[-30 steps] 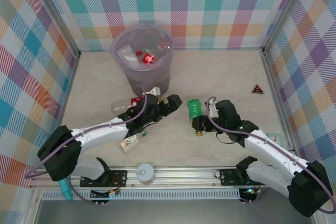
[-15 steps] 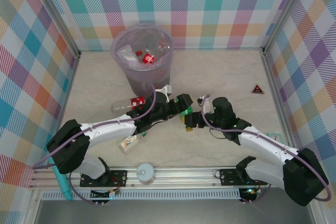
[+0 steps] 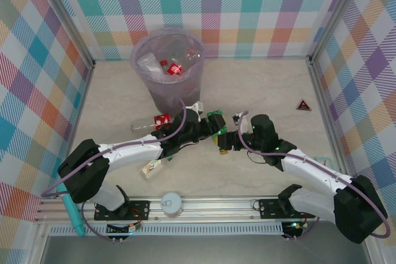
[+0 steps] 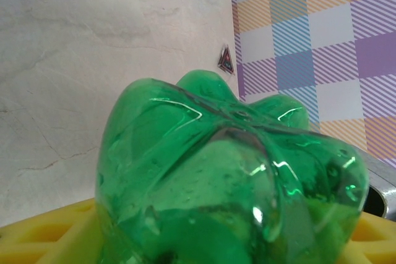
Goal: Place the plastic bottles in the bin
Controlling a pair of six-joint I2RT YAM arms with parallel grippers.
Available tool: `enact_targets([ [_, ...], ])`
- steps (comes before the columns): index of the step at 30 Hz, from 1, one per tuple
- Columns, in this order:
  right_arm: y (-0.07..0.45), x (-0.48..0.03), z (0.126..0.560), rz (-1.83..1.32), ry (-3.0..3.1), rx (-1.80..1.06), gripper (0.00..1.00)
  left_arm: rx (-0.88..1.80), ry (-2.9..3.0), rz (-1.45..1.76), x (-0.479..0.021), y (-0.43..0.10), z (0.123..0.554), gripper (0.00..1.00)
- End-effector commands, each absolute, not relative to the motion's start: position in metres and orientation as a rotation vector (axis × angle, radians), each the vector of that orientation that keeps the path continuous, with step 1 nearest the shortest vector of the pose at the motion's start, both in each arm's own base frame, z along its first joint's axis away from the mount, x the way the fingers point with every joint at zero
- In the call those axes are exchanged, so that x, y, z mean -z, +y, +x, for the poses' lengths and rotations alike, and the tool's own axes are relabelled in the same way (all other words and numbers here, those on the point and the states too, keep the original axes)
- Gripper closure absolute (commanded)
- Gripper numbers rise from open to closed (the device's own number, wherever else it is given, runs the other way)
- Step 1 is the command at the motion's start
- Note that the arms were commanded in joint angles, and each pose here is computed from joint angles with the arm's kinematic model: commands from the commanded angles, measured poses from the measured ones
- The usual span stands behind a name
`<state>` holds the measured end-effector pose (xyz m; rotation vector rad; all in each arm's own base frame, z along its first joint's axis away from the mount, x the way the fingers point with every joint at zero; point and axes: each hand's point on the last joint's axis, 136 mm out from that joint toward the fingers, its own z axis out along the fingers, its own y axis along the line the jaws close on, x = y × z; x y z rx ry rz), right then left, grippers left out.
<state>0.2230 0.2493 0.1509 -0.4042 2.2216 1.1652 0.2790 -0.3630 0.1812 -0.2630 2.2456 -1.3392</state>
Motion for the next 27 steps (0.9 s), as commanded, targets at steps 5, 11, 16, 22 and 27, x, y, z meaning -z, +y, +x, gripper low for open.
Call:
enact_targets([
  [5,0.236,-0.171,0.212,-0.466,2.218,-1.074,0.24,1.314,2.215,-0.277,-0.195,-0.351,0.289,0.45],
  [11,0.211,-0.190,0.204,-0.461,2.218,-0.960,0.18,1.301,2.198,-0.271,-0.202,-0.346,0.299,0.47],
  [16,0.175,-0.209,0.211,-0.353,2.221,-0.784,0.17,1.265,2.202,-0.252,-0.203,-0.343,0.301,0.49],
  [22,0.141,-0.280,0.267,-0.019,2.117,-0.614,0.18,1.133,2.204,-0.147,-0.223,-0.333,0.302,0.51],
  [27,0.140,-0.300,0.313,0.213,2.008,-0.671,0.19,1.109,2.146,-0.113,-0.250,-0.322,0.298,0.53],
])
